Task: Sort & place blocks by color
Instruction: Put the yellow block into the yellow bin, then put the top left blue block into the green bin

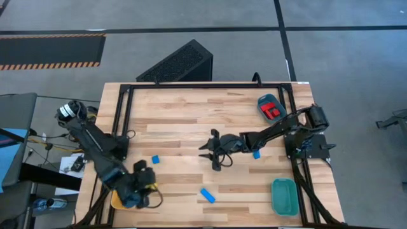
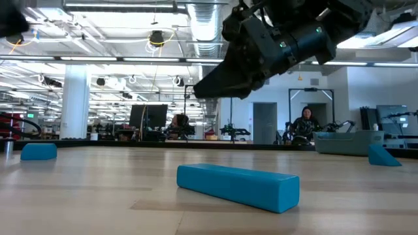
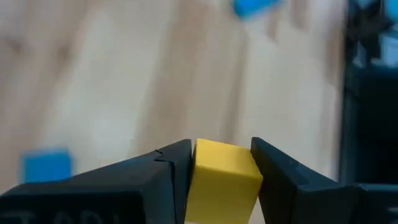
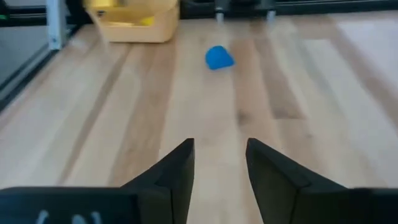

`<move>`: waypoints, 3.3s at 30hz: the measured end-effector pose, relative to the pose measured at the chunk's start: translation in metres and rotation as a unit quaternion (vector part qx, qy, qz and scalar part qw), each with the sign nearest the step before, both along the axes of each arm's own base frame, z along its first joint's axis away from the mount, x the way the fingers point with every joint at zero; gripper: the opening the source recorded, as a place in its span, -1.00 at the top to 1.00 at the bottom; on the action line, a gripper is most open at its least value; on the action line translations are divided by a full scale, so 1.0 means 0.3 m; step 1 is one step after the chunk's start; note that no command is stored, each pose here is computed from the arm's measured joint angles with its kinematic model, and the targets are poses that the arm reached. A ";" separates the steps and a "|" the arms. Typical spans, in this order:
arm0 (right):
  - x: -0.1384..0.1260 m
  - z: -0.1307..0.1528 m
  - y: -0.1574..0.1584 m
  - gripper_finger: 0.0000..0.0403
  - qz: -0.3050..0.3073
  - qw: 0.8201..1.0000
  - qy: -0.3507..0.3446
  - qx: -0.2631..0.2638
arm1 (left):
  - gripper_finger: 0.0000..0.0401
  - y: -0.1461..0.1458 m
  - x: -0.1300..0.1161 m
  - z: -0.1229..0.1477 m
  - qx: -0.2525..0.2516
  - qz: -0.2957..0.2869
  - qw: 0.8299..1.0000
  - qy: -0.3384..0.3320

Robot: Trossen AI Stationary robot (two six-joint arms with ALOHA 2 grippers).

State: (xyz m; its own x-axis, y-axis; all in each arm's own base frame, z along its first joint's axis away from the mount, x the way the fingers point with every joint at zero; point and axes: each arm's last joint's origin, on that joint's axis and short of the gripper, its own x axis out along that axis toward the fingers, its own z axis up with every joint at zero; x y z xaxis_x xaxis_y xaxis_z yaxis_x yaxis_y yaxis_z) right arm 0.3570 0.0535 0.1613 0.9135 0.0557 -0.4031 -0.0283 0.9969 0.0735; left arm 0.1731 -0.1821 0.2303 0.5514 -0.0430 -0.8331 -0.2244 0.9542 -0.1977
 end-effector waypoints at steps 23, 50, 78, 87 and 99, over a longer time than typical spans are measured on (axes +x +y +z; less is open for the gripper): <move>0.004 0.044 -0.011 0.22 0.012 0.999 -0.044 -0.027 | 0.09 -0.136 -0.312 -0.138 0.003 0.164 0.969 0.185; 0.340 -0.051 0.095 -0.04 0.036 0.999 -0.020 -0.009 | -0.16 0.120 -0.212 -0.013 0.234 0.297 0.925 -0.025; 0.698 -0.073 -0.041 0.25 0.024 0.998 -0.037 -0.043 | -0.11 0.472 -0.239 -0.037 0.245 0.456 0.848 -0.114; 0.715 -0.125 -0.079 0.39 0.025 0.997 -0.072 -0.026 | -0.09 0.476 -0.238 -0.029 0.269 0.423 0.857 -0.124; 0.738 -0.197 -0.070 0.50 0.054 0.997 -0.048 -0.018 | -0.09 0.498 -0.228 -0.024 0.298 0.427 0.843 -0.134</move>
State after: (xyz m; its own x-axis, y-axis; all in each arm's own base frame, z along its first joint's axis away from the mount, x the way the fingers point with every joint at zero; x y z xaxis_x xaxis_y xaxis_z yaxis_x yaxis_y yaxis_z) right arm 0.5783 0.0325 0.1021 0.9377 0.1427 -0.3167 -0.1407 0.9896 0.0295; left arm 0.1046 -0.0328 0.2232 0.3419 0.8471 -0.4069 -0.9033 0.4156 0.1062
